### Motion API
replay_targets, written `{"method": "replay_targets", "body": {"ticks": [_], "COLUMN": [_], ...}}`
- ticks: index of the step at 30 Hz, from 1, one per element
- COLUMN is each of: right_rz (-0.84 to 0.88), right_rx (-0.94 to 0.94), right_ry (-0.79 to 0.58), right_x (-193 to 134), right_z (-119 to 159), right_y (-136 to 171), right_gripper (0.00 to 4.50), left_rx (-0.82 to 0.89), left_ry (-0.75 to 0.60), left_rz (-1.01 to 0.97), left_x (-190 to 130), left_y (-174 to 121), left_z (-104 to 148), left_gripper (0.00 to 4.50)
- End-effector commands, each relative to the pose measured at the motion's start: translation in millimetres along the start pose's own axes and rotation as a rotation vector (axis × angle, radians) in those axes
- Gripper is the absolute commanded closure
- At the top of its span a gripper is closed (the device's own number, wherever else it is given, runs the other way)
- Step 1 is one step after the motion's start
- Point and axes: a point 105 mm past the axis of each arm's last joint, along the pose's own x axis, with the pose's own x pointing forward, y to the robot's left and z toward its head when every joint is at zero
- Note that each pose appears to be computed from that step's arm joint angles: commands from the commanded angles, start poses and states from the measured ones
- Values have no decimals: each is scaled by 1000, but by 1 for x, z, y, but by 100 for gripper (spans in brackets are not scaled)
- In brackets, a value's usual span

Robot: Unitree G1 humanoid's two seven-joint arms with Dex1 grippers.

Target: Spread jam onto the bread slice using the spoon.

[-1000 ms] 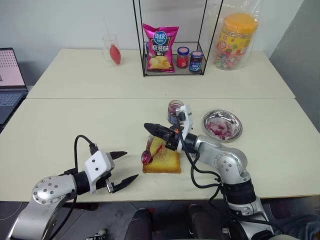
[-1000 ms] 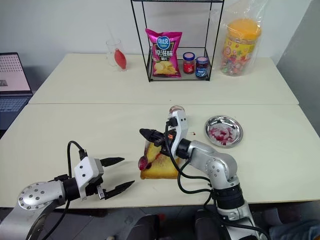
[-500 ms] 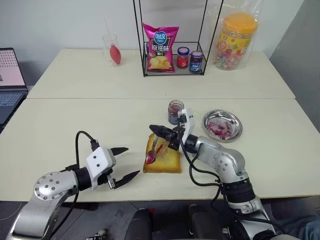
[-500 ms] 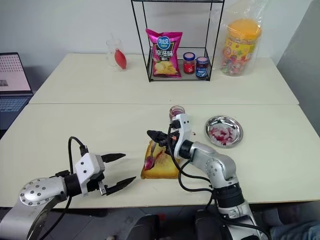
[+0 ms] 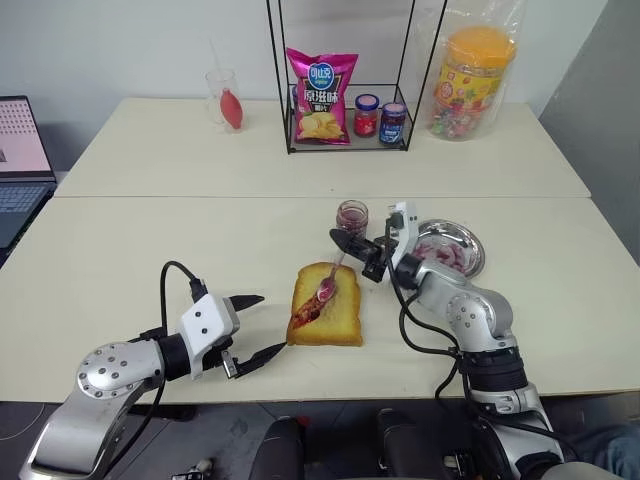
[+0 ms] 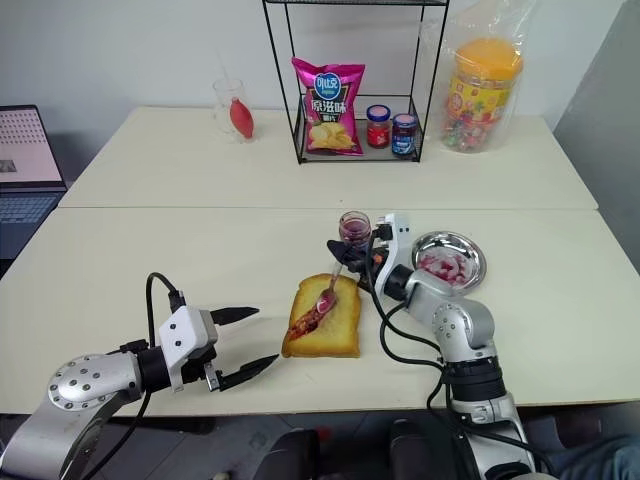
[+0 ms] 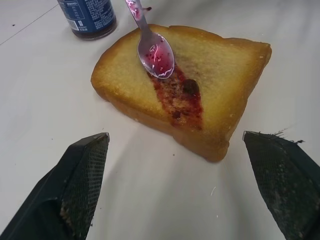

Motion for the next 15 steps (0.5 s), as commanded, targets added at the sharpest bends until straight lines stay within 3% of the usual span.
{"method": "replay_targets", "body": {"ticks": [1, 8, 15], "right_rz": [86, 167, 113], "right_rx": [-1, 58, 58], "right_ry": [-56, 17, 71], "right_x": [-9, -7, -2], "right_z": [25, 3, -21], "right_y": [25, 48, 36], "right_gripper": [445, 445, 445], "left_rx": [40, 41, 43], "left_ry": [-27, -31, -37], "left_rz": [-1, -8, -13], "left_x": [-1, 1, 4], "left_y": [1, 0, -1], "left_z": [10, 10, 11], "left_gripper": [0, 0, 0]}}
